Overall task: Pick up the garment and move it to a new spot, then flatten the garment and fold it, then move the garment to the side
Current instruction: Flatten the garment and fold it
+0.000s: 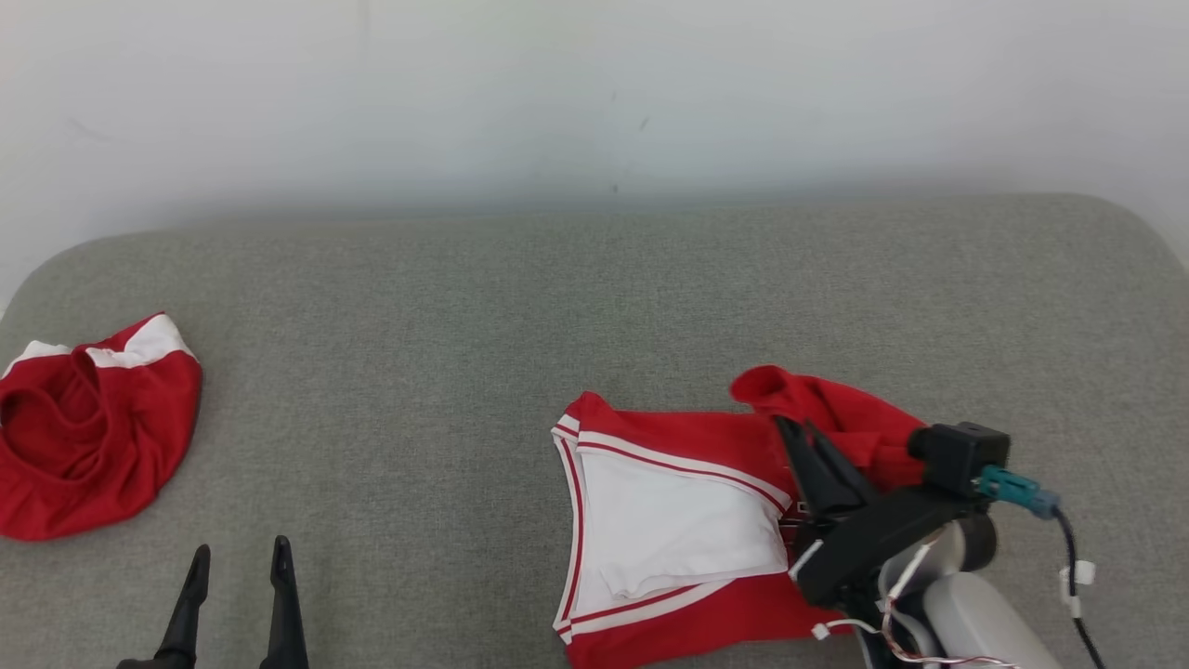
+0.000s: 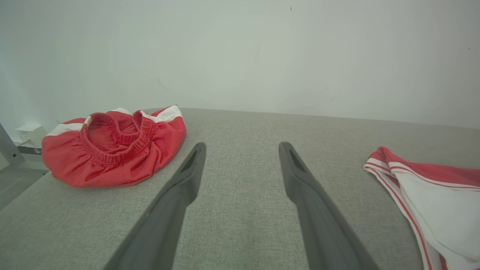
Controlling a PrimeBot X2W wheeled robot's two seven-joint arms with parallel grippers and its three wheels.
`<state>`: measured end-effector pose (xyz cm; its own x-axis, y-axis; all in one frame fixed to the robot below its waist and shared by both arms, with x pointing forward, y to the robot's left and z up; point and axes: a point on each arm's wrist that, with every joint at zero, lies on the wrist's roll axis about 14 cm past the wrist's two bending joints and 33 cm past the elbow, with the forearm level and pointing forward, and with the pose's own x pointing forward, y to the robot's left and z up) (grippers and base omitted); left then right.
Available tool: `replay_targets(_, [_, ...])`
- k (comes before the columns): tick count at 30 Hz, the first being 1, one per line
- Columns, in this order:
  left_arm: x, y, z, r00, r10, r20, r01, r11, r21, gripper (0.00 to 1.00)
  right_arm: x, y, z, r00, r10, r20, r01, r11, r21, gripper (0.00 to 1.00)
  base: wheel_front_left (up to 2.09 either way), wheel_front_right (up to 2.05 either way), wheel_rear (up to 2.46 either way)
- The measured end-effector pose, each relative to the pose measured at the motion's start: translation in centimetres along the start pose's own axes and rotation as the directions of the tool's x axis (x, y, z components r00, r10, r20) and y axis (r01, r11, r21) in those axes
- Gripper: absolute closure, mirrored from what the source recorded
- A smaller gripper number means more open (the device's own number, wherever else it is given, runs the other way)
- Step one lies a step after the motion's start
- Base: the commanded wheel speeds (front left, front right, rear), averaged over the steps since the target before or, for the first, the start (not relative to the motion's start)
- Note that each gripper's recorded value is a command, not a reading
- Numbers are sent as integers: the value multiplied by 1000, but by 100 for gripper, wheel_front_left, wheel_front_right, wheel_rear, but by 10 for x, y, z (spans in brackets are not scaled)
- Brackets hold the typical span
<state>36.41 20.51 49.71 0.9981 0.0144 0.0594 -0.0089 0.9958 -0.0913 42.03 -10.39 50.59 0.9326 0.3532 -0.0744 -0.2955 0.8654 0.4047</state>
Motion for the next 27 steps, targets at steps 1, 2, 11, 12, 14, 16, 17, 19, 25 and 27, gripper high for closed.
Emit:
replay_targets(1, [0, 1, -1, 1000, 2, -2, -2, 1000, 0, 0, 2, 9, -2, 1000, 17, -1, -17, 1000, 6, 100, 0, 0, 0])
replay_targets(2, [-1, 1, -1, 1000, 4, -4, -4, 1000, 0, 0, 5, 16, -3, 999, 33, -3, -33, 999, 9, 100, 0, 0, 0])
replay_targets(11, [-3, 4, -2, 1000, 16, -6, -16, 1000, -6, 0, 23, 59, -24, 992, 123, -37, -122, 992, 41, 100, 0, 0, 0])
replay_targets(12, [-3, 5, -1, 1000, 19, -5, -19, 1000, -5, 0, 25, 64, -25, 990, 134, -36, -133, 990, 43, 100, 0, 0, 0])
replay_targets(14, [-2, 6, 1, 1000, 22, 2, -22, 1000, -5, 0, 29, 69, -29, 988, 150, -43, -148, 988, 44, 100, 0, 0, 0])
replay_targets(16, [-2, 6, 1, 1000, 24, 2, -24, 1000, -7, 0, 33, 78, -32, 983, 176, -44, -173, 983, 64, 100, 0, 0, 0])
replay_targets(17, [-3, 7, 0, 1000, 28, -2, -28, 1000, -9, 0, 34, 82, -37, 981, 187, -54, -183, 981, 69, 84, 0, 0, 0])
replay_targets(19, [-4, 9, -2, 999, 35, -7, -35, 999, -13, 0, 36, 86, -46, 977, 201, -78, -196, 979, 60, 0, 0, 0, 0])
replay_targets(25, [-4, 11, -3, 999, 42, -11, -42, 999, -19, 0, 44, 90, -40, 976, 214, -44, -214, 977, 20, 0, 0, 0, 0])
replay_targets(27, [-3, 10, -4, 999, 38, -12, -39, 999, -23, 0, 45, 89, -30, 977, 214, -7, -214, 977, 0, 0, 0, 0, 0])
